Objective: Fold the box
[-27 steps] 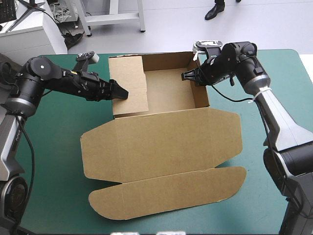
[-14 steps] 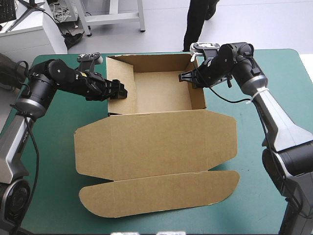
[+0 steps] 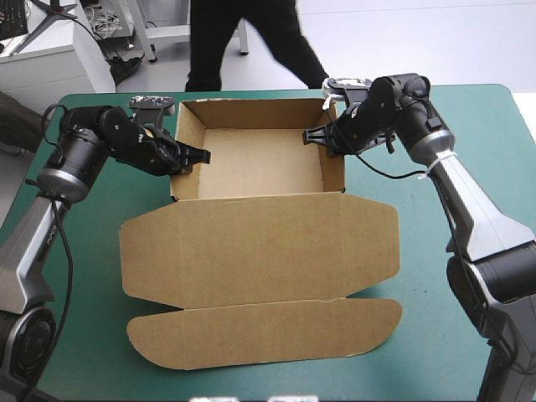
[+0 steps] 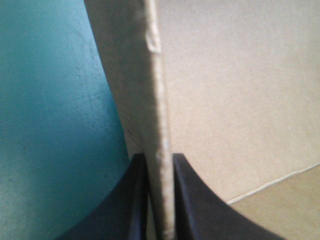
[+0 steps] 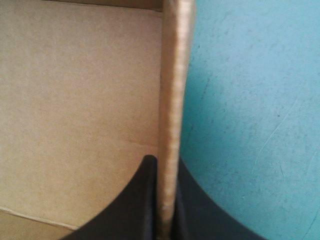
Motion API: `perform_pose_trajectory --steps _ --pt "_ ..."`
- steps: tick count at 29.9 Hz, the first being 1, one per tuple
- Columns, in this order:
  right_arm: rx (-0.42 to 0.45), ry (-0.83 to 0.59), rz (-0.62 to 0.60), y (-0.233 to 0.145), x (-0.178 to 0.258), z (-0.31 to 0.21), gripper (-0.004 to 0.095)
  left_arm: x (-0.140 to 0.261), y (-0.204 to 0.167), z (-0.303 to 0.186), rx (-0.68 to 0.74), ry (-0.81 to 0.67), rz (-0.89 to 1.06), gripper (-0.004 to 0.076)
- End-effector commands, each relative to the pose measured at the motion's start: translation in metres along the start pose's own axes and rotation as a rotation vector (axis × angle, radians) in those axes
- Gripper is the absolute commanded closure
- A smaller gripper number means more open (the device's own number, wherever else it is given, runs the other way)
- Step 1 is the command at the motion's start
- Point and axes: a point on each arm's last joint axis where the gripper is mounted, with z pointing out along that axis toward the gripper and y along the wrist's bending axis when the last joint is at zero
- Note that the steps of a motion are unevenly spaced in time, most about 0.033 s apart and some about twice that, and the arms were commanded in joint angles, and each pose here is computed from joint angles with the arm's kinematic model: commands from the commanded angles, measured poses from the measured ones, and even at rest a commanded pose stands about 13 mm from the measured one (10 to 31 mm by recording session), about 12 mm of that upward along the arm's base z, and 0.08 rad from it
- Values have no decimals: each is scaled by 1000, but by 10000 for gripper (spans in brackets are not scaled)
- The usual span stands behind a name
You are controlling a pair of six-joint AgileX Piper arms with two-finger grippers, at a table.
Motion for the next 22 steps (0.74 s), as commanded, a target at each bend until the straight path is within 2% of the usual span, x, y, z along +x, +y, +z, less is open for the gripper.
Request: perform_pose_trajectory --steps 1,6,15,22 --pt "0 -100 -76 11 -3 -35 917 1 -20 -24 46 -53 47 734" --pt "75 -56 -98 4 1 -37 918 7 -28 -9 -12 26 124 734" --pt "94 -31 -96 8 5 -33 917 11 -35 34 -39 145 107 734" --pt "86 119 -49 1 26 7 919 11 -32 55 -44 192 75 734"
